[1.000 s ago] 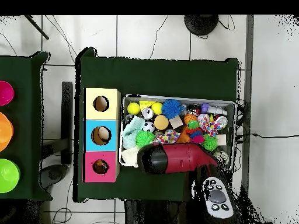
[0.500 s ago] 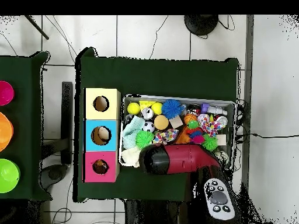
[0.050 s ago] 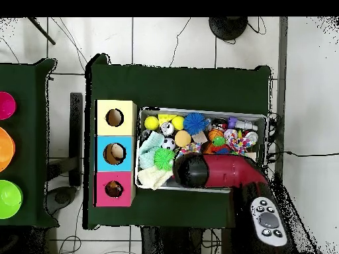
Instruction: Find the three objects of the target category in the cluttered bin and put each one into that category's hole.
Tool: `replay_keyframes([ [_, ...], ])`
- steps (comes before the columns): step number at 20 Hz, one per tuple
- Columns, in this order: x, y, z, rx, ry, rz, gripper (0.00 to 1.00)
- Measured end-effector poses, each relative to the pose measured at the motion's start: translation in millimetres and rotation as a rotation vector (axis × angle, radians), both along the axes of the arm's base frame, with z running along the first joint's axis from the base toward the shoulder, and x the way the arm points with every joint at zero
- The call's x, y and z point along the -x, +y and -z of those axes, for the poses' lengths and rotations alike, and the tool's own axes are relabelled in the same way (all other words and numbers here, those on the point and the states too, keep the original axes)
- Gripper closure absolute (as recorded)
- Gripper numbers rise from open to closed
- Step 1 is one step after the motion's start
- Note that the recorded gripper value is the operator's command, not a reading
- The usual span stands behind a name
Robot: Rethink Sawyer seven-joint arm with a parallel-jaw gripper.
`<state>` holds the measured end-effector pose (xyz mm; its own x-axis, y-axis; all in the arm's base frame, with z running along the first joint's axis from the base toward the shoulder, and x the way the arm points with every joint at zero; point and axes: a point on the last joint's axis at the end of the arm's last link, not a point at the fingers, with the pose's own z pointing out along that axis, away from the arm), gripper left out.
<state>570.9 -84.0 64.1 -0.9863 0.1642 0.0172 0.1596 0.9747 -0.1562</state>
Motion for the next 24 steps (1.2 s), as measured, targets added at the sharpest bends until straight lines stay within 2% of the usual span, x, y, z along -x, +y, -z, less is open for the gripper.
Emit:
replay_keyframes([
  [2, -20.3, -32.3, 5.7, -0.007, -0.017, 0.048, 0.0],
  [9, -51.9, -87.9, 20.6, -0.023, -0.052, 0.118, 0.0],
  [15, -61.4, -99.3, 26.8, -0.017, -0.071, 0.108, 0.0],
  [20, -67.8, -93.2, 28.3, -0.02, -0.082, 0.079, 0.0],
  [24, -72.1, -87.0, 32.4, -0.04, -0.088, 0.073, 0.0],
])
